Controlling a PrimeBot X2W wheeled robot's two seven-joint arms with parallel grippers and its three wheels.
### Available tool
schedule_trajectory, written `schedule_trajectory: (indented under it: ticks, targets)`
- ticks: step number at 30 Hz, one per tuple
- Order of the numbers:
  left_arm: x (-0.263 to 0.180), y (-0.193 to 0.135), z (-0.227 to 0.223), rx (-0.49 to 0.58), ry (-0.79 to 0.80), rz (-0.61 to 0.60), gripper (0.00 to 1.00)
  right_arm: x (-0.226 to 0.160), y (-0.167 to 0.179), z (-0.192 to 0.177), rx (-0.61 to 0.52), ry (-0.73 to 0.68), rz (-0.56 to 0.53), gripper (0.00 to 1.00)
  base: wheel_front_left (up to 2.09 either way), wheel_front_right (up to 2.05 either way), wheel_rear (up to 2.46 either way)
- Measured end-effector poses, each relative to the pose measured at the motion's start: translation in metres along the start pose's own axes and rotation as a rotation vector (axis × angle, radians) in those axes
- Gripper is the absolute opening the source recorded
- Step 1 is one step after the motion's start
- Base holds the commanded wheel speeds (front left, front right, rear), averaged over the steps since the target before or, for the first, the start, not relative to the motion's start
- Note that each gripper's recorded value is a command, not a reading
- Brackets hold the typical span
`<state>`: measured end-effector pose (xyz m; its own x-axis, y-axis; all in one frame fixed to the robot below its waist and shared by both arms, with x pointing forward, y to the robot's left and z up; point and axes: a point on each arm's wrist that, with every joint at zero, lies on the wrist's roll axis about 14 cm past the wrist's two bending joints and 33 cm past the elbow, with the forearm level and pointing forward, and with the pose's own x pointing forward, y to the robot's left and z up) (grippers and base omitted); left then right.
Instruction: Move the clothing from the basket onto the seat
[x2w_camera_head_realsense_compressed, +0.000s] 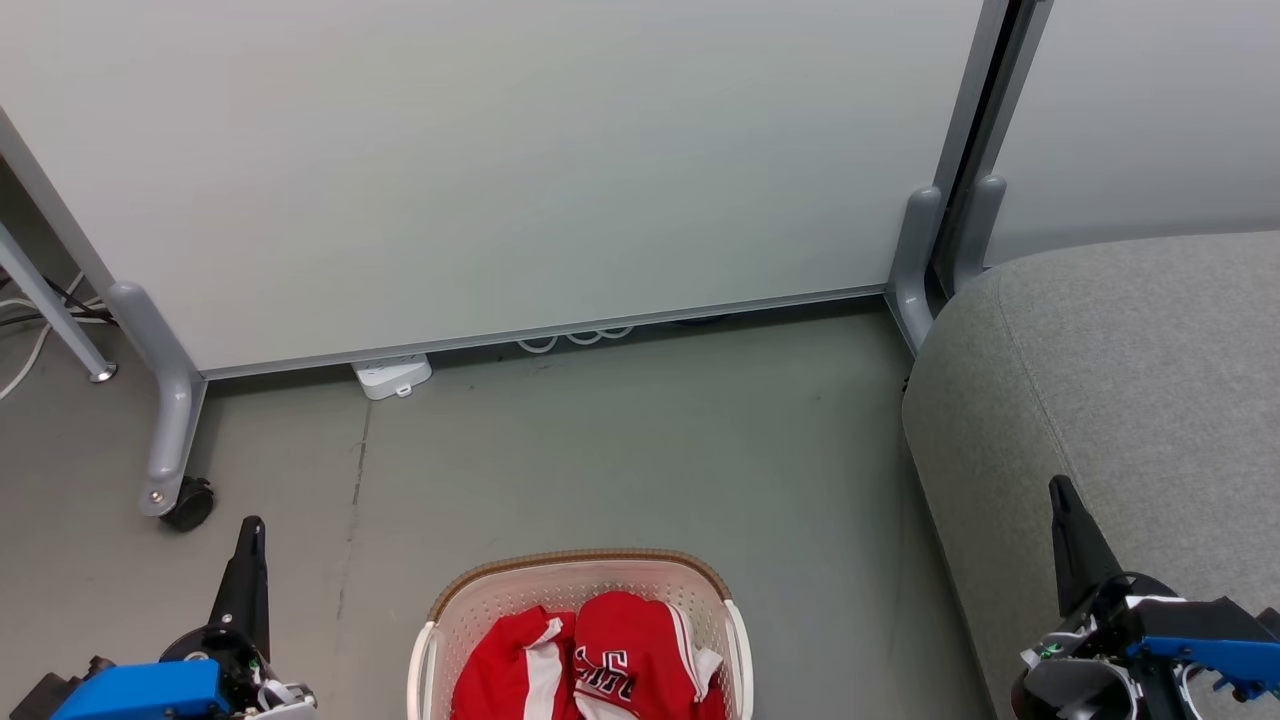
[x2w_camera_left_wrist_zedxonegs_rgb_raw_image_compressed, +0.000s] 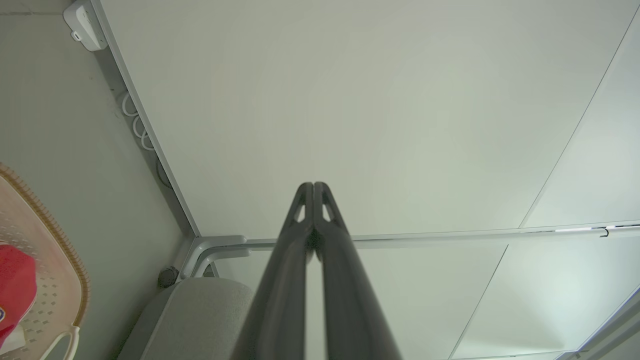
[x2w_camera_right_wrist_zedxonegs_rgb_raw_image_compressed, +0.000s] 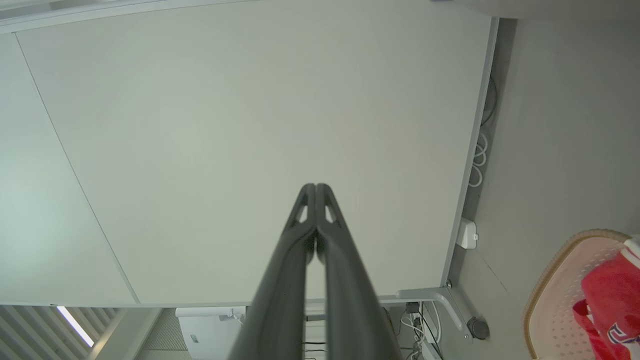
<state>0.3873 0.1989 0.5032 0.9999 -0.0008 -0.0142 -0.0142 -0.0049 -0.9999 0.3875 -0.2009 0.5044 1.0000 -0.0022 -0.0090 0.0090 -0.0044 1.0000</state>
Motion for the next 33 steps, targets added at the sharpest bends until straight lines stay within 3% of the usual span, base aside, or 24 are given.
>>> schedule_trajectory:
  ticks: [2, 3, 9, 17, 33]
  targets:
    - [0.000, 0.000, 0.000, 0.000, 0.000, 0.000, 0.00, 0.000, 0.000, 0.000, 0.000, 0.000, 0.000, 0.00, 0.00, 0.00, 0.00]
    - [0.000, 0.001, 0.000, -0.001, 0.000, 0.004, 1.00, 0.000, -0.001, 0.000, 0.001, 0.000, -0.004, 1.00, 0.00, 0.00, 0.00]
    - [-0.012, 0.029, -0.005, -0.019, -0.002, 0.087, 1.00, -0.014, -0.032, -0.001, 0.009, -0.006, -0.094, 1.00, 0.00, 0.00, 0.00]
    - [-0.012, 0.030, -0.004, 0.040, -0.019, 0.091, 1.00, -0.013, -0.032, -0.001, -0.047, -0.019, -0.099, 1.00, 0.00, 0.00, 0.00]
    - [0.000, 0.009, -0.007, 0.390, -0.021, 0.043, 1.00, -0.003, -0.018, -0.018, -0.359, 0.019, -0.055, 1.00, 0.00, 0.00, 0.00]
